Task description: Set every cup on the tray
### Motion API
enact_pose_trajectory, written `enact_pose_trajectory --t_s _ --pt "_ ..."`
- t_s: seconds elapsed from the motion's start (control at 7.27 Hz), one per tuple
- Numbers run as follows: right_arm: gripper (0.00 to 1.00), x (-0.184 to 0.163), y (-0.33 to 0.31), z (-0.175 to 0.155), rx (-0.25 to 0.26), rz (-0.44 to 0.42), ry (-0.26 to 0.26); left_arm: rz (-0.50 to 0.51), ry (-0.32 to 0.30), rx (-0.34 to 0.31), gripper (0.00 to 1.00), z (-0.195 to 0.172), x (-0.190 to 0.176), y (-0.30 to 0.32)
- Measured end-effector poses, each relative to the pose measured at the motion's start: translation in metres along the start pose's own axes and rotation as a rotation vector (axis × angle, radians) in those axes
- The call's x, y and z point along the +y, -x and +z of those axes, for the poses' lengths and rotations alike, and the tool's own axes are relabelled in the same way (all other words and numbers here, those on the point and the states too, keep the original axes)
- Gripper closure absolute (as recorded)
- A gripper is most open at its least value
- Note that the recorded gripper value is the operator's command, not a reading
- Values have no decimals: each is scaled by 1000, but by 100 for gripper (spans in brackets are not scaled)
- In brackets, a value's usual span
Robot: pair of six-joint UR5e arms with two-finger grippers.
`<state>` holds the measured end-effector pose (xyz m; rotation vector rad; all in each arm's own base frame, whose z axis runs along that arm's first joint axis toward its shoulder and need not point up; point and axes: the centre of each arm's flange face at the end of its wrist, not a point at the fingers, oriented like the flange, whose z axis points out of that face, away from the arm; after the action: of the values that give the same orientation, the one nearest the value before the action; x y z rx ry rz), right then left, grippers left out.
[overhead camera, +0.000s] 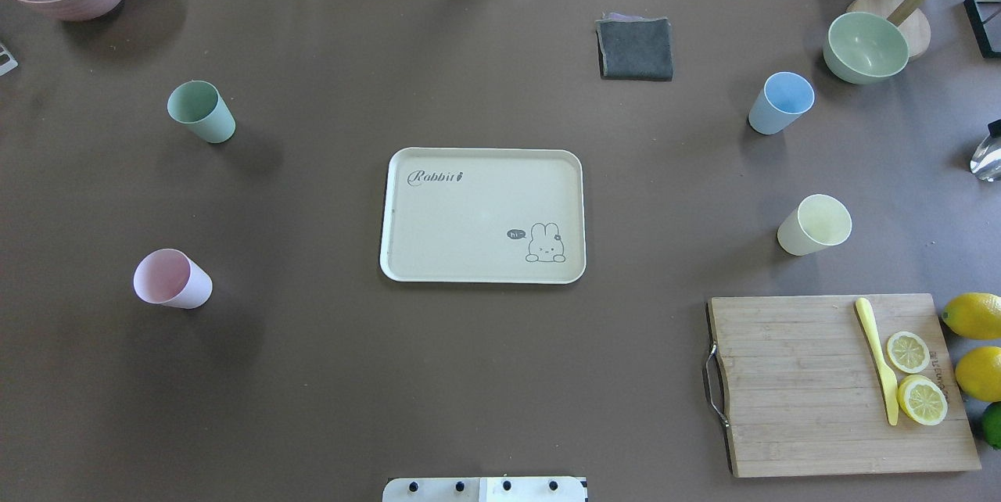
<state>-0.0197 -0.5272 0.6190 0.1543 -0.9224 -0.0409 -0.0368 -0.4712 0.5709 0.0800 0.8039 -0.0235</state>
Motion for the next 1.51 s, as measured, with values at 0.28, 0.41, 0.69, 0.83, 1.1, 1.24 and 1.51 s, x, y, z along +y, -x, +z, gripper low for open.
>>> enact_pose_trajectory --t_s 0.28,0.41,0.69,0.83,1.1,1.24,1.51 --pt "0 7 16 -8 -43 -30 -4 4 0 5 2 0 0 -3" --pt "0 12 29 -11 -56 -52 -4 11 -3 7 2 -2 0 -6" --pt "0 15 65 -2 -79 -82 17 31 -22 30 2 -11 -1 -23" --pt "0 13 94 7 -74 -82 29 27 -29 68 2 -15 -1 -46" --pt "2 19 147 36 -59 -99 67 -3 -29 117 2 -1 1 -103" --pt "2 24 162 50 -54 -112 88 -22 -27 126 2 14 4 -129" --pt "18 35 184 79 -31 -145 128 -44 -29 111 2 39 10 -163"
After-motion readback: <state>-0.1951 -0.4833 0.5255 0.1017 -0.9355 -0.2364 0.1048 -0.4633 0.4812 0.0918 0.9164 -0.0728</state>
